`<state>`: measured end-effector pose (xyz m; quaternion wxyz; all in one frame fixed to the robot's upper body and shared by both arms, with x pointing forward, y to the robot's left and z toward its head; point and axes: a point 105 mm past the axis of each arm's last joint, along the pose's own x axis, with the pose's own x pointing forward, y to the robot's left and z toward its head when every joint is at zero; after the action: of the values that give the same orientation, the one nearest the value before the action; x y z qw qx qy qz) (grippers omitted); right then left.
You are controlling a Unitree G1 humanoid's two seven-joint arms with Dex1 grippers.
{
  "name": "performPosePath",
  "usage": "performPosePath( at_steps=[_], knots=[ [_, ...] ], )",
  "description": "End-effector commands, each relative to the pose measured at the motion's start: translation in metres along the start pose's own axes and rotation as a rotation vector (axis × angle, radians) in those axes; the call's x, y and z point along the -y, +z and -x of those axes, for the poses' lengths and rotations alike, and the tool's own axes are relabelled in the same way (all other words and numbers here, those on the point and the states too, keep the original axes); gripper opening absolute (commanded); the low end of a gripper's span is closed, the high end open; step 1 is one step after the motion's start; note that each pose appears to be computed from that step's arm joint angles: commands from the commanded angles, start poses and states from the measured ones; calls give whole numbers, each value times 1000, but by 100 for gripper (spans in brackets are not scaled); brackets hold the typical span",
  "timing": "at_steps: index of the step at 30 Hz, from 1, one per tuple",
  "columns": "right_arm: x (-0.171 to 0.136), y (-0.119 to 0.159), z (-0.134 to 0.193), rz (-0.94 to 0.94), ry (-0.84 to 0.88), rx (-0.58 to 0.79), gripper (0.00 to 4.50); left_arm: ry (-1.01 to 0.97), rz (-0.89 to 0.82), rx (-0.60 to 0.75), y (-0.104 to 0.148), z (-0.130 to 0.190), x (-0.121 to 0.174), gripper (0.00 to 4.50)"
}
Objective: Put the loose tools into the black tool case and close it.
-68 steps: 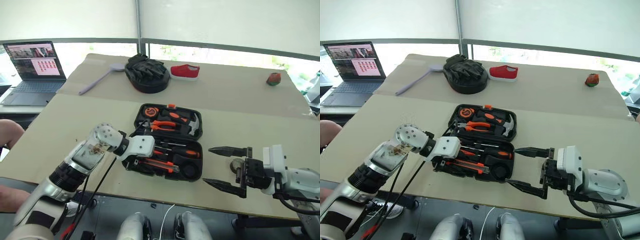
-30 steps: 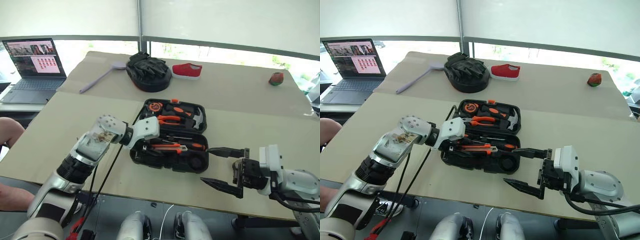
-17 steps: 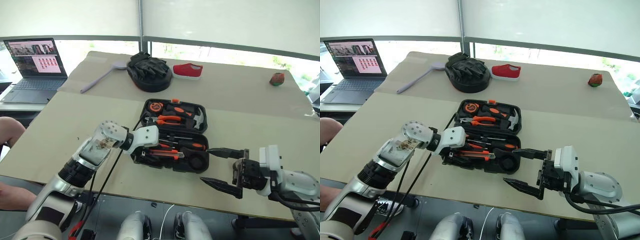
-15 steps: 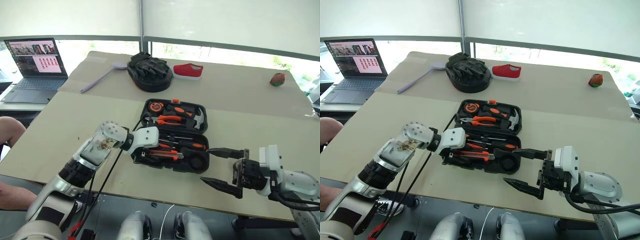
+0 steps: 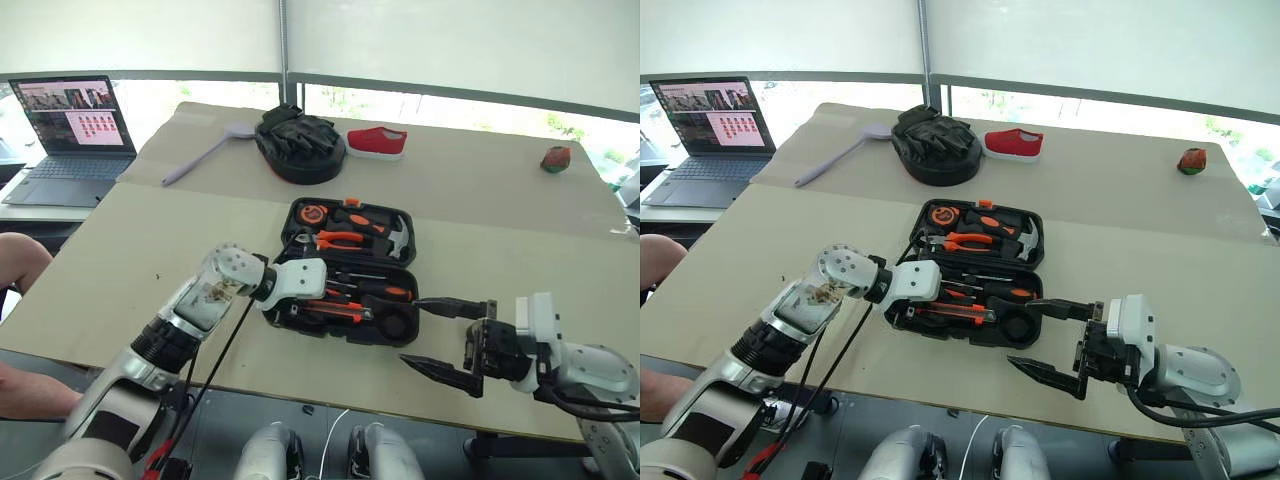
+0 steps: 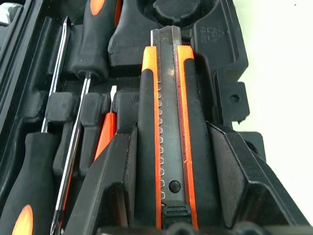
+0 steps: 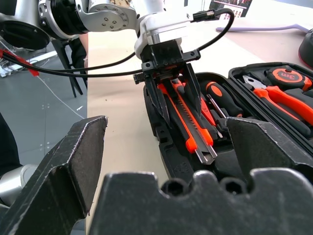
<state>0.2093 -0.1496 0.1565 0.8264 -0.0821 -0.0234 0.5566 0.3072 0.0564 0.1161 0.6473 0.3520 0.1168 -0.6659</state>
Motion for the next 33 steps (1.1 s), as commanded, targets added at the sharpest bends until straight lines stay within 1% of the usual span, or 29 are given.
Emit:
performPosePath(
  at_steps=[1,5,6,8,9,10,13,14,16,18,21,24,26,27,28,30,31,32,33],
  knots=[
    [0,5,-1,37,9,19,450,-66,-24,-19,1,-4,9,166],
    [1,3,-1,40,6,17,450,-99,3,-34,-5,1,15,166],
    [1,2,-1,40,5,18,450,-86,0,-18,-3,1,13,166],
    [3,0,-1,41,2,17,450,-69,11,25,1,3,10,265],
    [3,-1,-1,41,1,16,450,-65,14,45,4,5,7,279],
    [4,-2,-1,42,2,15,450,-62,13,70,7,7,5,317],
    [8,-4,-2,49,6,13,450,-22,-4,201,24,17,-9,424],
    [9,-4,-2,52,7,12,450,-19,-19,223,27,21,-11,445],
    [13,-5,-2,62,7,13,450,-5,-54,209,24,25,-15,445],
    [16,-5,-3,70,4,18,450,13,-32,216,24,28,-20,445],
    [19,-6,-5,76,3,22,450,29,13,319,36,40,-28,445],
    [19,-7,-6,78,-1,27,450,60,9,363,37,48,-33,445],
    [19,-10,-6,76,-4,28,450,50,-20,351,29,48,-27,392],
    [18,-10,-6,75,-5,28,450,42,-44,349,26,47,-23,380],
    [18,-11,-7,75,-5,28,450,38,-55,338,22,45,-20,337],
    [17,-12,-7,72,-8,30,450,8,-106,339,18,40,-11,269],
    [17,-12,-7,70,-10,30,450,9,-95,340,15,39,-9,229],
    [17,-12,-7,70,-12,29,450,11,-85,343,14,38,-9,202],
    [17,-12,-6,70,-17,27,450,8,-75,337,9,34,-5,152]
  ],
)
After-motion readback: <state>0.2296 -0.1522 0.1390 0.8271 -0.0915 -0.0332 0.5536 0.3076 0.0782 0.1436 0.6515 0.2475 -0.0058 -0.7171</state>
